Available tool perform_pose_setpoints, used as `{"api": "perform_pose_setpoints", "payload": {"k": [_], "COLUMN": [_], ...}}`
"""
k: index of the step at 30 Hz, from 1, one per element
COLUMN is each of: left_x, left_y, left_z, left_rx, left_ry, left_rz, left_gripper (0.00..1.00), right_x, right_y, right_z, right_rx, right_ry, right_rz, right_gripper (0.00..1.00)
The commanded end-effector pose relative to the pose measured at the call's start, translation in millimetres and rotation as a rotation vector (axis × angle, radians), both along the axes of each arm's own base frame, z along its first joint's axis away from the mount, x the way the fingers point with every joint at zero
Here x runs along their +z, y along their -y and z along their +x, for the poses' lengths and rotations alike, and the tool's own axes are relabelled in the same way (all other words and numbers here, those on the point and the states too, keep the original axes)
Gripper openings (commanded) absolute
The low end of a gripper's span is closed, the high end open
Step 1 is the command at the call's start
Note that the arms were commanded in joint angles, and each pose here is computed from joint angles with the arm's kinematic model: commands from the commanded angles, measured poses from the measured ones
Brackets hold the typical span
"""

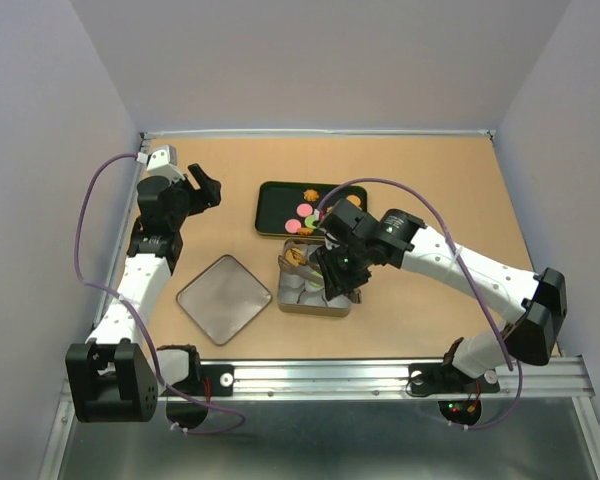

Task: Pack the cookies

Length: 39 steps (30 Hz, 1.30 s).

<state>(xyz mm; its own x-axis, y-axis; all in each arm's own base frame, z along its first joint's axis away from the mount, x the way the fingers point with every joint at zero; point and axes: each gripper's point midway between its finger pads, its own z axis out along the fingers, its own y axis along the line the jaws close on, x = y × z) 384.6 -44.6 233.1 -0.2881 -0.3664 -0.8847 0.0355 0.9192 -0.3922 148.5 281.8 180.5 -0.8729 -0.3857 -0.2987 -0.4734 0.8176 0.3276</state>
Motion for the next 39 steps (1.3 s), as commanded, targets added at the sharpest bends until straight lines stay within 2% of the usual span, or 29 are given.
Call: {"api": "perform_pose_setpoints", "payload": {"k": [1,14,18,28,36,39], "left_x": [14.8,14.8,13.4,14.9,14.8,14.2], "left_y": [-4.5,-6.5,-6.2,-5.4,-4.8,-4.3], "left_z": [4.6,3.9,4.2,4.3,4.5,4.6], "left_rx": [0.014,0.023,0.022,0.018,0.015,0.012], "left_ry": [0.051,0.051,0.047,0.050,0.050,0.048], "left_rz": [0.019,0.025,0.025,0.023,0.020,0.020], "left_gripper": [0.82,0.82,0.82,0.82,0.82,0.82], "right_x": [15.1,-18.4,-20.9,-21.4,-3.7,24.2], "right_y": [-10.0,-4.9,-6.5,-9.8,-13.8,-14.8], "right_z": [-3.5,-8.6,-8.5,-5.5,2.3,15.6], "right_rx": [0.008,0.002,-0.003,-0.005,-0.024,-0.054], "right_ry": [0.037,0.009,0.005,0.009,0.053,0.142], "right_rz": [0.098,0.062,0.066,0.069,0.102,0.136], "right_gripper": [0.30,0.31,0.38,0.45,0.48,0.48]}}
